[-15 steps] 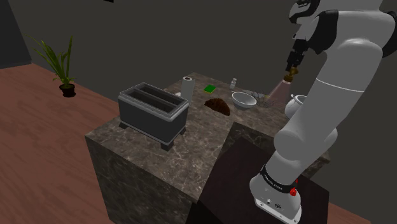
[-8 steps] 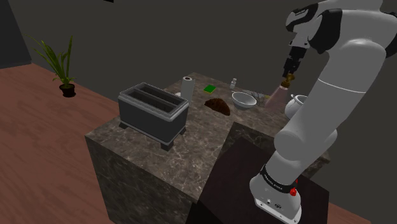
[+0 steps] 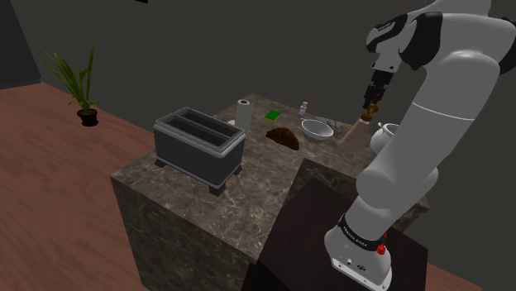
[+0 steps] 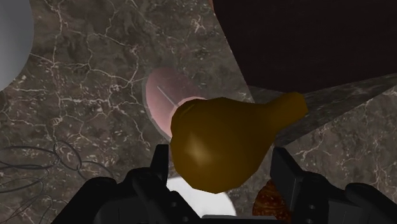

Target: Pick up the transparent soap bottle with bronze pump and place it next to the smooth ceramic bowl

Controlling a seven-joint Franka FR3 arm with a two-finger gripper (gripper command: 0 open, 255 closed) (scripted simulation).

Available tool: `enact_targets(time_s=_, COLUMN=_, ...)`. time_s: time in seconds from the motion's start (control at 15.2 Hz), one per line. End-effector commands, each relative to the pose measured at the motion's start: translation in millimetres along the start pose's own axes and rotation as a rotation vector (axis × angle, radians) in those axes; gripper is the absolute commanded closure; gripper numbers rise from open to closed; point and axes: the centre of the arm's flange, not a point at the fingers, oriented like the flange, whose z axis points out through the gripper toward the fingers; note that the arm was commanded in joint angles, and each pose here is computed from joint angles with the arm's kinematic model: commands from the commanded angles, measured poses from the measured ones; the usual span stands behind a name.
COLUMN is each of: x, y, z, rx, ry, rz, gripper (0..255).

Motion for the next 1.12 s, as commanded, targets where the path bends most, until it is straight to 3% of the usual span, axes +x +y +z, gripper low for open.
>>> enact_targets(time_s=0.0, x=1, y=1, z=11, rx=-0.001, ry=0.001, rz=0.000, gripper=255)
enact_targets(time_s=0.26, x=4, y=4, z=31, rx=-0.001, ry=0.001, rz=0.000, gripper=255)
enact_targets(time_s=0.79, x=4, y=4, z=31, rx=-0.001, ry=0.001, rz=0.000, gripper=255)
enact_targets(time_s=0.86, x=4, y=4, z=31, rx=-0.001, ry=0.001, rz=0.000, gripper=0)
enact_targets(time_s=1.06, x=4, y=4, z=31, rx=-0.001, ry=0.001, rz=0.000, gripper=0)
